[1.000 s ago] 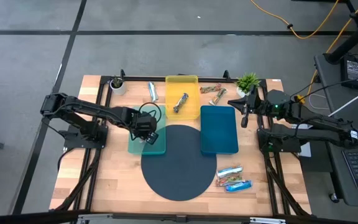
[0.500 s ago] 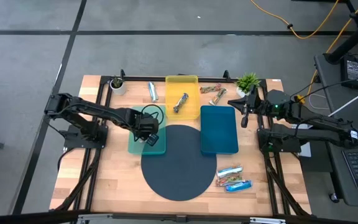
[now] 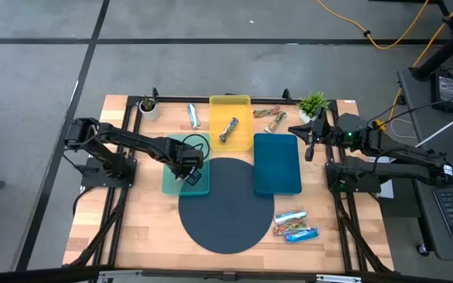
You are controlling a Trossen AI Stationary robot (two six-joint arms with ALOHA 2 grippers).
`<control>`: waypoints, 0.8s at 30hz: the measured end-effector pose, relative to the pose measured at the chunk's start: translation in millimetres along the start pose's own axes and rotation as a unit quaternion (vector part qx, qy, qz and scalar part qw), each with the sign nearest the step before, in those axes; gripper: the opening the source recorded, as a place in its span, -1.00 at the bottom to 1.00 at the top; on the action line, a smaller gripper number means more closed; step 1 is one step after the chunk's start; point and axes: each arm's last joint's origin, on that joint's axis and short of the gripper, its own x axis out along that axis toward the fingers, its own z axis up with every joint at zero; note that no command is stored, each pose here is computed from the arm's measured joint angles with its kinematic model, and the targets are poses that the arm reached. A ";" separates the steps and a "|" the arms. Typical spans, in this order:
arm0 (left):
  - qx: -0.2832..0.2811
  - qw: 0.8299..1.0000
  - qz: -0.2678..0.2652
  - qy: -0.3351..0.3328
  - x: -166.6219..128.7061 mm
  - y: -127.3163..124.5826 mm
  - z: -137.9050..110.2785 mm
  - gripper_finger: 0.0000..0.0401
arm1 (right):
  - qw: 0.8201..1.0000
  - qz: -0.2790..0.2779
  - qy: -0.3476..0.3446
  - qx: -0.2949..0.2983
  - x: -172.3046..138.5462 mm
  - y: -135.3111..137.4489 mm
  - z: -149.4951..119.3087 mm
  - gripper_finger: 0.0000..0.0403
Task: Pick and place Granola Bars by type
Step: Put the red granola bar into the light blue bin, then put the orange granola bar into the blue bin
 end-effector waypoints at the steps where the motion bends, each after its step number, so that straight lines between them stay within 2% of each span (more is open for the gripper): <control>1: 0.000 1.000 -0.001 0.001 -0.1 -0.1 0.0 -0.74 | 1.000 0.000 0.000 0.000 0.0 0.0 0.0 -0.87; 15: -0.033 0.999 -0.006 -0.011 -6.8 -4.3 4.0 -0.46 | 1.000 0.000 0.000 -0.002 -0.1 0.0 0.0 -0.87; 19: -0.033 0.999 -0.002 -0.019 -23.0 -9.9 9.9 -0.36 | 1.000 0.000 0.000 -0.001 0.0 0.0 0.0 -0.87; 24: -0.024 0.999 0.009 -0.025 -59.2 -16.6 18.0 -0.25 | 1.000 0.000 0.000 0.000 0.0 0.0 0.0 -0.87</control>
